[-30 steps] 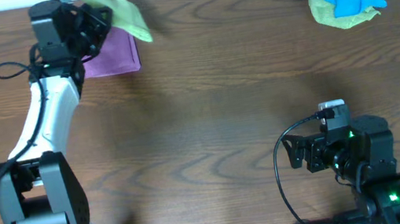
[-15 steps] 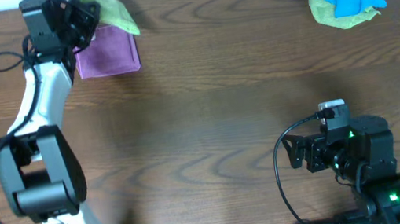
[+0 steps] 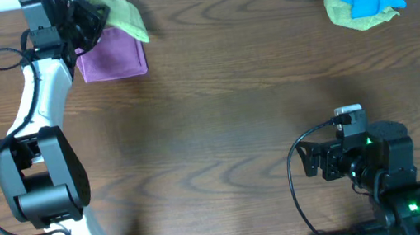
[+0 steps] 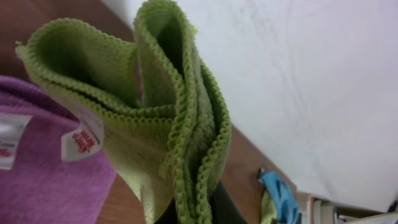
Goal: Fold the cloth
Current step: 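Lower the green cloth onto the folded purple cloth with the left gripper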
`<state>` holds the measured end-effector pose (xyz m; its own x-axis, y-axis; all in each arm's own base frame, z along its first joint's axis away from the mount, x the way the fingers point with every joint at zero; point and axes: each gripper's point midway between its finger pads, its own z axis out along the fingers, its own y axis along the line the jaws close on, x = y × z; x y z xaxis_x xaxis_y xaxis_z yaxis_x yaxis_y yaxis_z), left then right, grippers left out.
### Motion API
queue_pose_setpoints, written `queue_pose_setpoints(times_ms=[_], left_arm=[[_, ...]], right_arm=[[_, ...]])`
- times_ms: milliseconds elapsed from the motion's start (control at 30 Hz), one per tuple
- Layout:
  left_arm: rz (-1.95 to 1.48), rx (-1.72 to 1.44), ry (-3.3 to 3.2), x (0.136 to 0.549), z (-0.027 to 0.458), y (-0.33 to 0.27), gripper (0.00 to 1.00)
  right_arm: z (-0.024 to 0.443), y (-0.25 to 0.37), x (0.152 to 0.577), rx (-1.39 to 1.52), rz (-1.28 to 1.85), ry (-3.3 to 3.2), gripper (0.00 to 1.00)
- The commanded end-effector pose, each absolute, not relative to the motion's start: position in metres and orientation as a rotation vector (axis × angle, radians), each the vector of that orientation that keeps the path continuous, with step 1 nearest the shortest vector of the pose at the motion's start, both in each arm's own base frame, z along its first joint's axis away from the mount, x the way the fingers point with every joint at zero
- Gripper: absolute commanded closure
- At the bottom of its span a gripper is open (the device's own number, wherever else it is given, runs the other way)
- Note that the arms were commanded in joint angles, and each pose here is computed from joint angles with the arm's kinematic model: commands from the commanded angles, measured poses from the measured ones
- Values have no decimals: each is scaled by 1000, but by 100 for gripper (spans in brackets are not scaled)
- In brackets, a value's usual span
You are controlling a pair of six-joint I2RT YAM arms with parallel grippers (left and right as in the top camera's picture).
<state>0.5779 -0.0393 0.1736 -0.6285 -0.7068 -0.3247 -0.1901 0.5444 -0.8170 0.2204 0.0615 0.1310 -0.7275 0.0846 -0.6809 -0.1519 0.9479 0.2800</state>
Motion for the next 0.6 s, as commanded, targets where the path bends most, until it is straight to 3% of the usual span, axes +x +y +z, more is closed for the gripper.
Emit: queue_pose_setpoints(times_ms=[0,567], left_arm=[[-977,-658,2140,578,178,-35,94],[-592,-751,2346,549,123,1,94]], right_arm=[[129,61,219,-28,419,2354,1],[129,61,219,-28,419,2354,1]])
